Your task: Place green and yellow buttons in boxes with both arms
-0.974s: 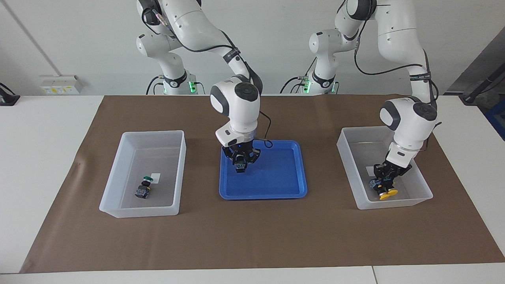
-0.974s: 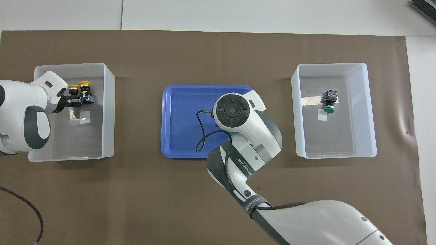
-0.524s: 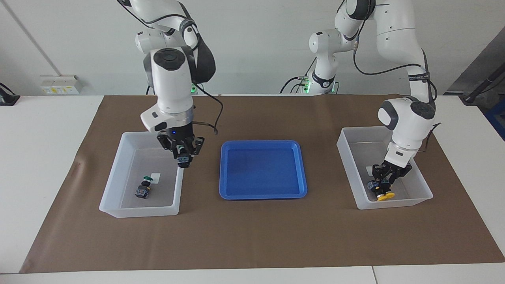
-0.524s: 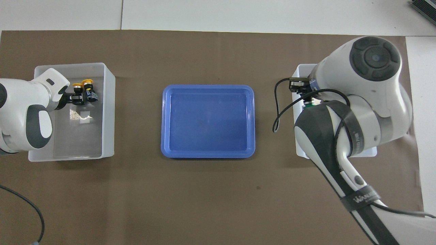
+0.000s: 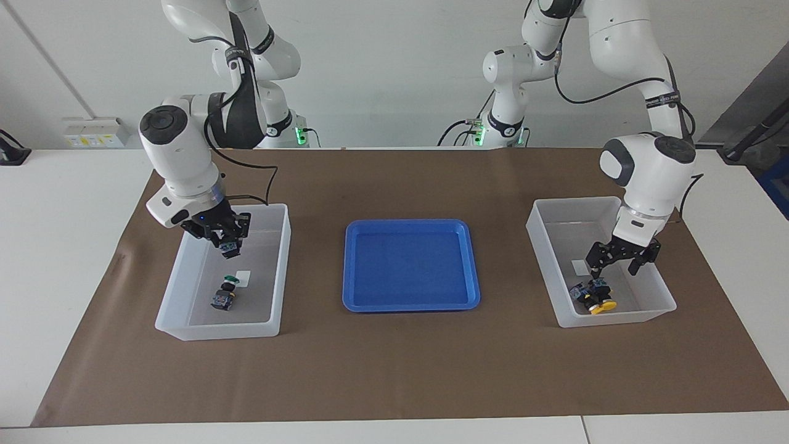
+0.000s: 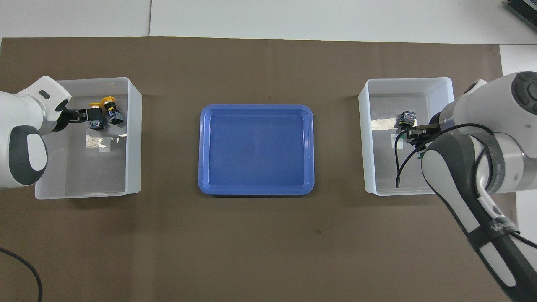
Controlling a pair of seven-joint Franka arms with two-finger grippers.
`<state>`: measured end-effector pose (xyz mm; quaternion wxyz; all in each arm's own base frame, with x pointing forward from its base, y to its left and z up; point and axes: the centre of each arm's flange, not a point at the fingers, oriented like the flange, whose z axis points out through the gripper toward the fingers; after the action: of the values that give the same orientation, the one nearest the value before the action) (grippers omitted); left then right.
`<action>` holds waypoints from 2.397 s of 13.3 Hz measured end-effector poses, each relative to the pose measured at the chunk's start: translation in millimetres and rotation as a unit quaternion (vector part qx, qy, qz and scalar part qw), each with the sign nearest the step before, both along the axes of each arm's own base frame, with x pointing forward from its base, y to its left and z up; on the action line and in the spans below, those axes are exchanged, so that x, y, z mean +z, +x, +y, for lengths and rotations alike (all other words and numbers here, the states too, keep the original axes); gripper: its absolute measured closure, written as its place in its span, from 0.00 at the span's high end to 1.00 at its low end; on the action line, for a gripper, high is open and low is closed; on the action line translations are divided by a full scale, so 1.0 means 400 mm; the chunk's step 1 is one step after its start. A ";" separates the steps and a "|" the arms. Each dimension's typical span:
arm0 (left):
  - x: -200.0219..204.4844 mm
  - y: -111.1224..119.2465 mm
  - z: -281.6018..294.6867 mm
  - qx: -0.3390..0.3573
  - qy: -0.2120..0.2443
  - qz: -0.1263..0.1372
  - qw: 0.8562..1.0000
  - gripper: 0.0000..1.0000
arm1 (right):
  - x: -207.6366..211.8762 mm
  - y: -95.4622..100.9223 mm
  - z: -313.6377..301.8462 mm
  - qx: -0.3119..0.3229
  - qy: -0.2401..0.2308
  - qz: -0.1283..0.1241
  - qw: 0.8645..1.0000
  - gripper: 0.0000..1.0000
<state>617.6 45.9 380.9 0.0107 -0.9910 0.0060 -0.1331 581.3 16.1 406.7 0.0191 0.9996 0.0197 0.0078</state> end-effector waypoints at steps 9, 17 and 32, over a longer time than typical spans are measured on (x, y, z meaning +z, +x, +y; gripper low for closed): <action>0.289 -0.142 -0.219 -0.048 0.000 0.042 0.998 1.00 | -0.164 -0.043 -0.008 -0.006 0.015 -0.011 1.000 0.53; 0.566 -0.145 -0.229 -0.054 0.002 0.086 0.995 1.00 | 0.158 0.018 -0.008 -0.045 0.020 -0.057 0.997 1.00; 0.603 -0.176 -0.181 -0.058 0.004 0.147 0.987 1.00 | 0.571 -0.081 -0.022 -0.068 0.013 0.013 0.997 1.00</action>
<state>547.1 -26.5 622.1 0.0060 -0.9978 0.0653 0.0133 549.0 7.2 635.1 0.0061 0.9988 -0.0486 -0.0065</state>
